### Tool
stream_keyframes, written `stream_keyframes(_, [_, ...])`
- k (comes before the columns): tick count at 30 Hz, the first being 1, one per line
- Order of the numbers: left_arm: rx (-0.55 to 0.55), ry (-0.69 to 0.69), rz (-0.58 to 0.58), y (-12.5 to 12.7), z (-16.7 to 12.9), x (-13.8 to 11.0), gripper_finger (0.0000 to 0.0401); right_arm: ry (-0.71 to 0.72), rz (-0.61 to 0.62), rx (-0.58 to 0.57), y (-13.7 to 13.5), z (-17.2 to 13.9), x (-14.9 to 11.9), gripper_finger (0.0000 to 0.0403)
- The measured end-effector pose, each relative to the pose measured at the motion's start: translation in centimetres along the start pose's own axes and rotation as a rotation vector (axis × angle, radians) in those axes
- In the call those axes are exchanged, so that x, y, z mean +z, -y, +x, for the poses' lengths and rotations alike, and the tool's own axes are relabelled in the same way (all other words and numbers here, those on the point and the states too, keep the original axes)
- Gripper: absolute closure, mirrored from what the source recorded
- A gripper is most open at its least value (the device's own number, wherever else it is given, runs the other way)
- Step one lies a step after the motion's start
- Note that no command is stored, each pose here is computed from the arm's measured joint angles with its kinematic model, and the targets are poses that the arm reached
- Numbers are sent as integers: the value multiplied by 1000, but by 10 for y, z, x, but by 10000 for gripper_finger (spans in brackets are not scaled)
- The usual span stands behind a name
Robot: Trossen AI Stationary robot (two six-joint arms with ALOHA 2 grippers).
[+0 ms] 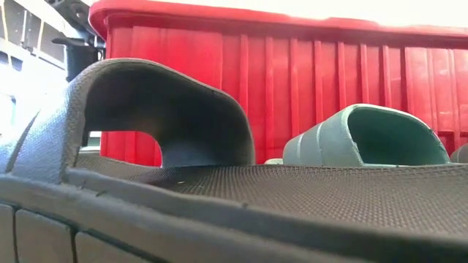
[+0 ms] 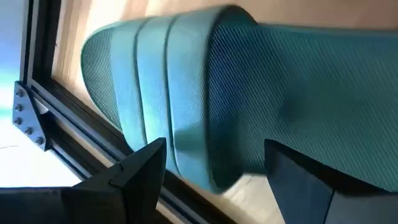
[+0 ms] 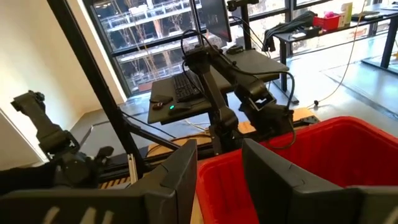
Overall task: Pick and place slides into bin
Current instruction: Put the green slipper into the red bin
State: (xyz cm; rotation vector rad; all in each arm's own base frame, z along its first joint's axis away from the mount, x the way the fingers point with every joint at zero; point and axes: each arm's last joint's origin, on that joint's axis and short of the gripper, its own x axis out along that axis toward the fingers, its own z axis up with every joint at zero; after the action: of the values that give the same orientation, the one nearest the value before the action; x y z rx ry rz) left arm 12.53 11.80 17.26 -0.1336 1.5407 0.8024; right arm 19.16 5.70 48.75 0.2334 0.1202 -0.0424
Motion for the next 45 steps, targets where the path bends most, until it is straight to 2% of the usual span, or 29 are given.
stream_keyframes(7, [-91,5,-13,6,3,4,163,1,0,-4,0,0,0,284])
stream_keyframes(16, [-102,25,17,13,-8,8,163,8,1,-28,1,0,0,284])
stream_keyframes(21, [-3,84,53,16,-6,12,162,19,1,-66,2,0,1,284])
stream_keyframes(29, [36,50,49,26,18,3,162,32,26,-100,3,0,1,284])
stream_keyframes(33, [184,8,52,24,24,2,163,39,39,-103,3,0,2,284])
stream_keyframes(35, [237,30,31,22,24,4,168,40,41,-103,3,0,2,284])
stream_keyframes(39, [264,60,-3,20,25,8,216,43,45,-126,3,3,1,284])
stream_keyframes(45, [256,54,-6,17,28,9,380,29,54,-138,1,10,-2,284])
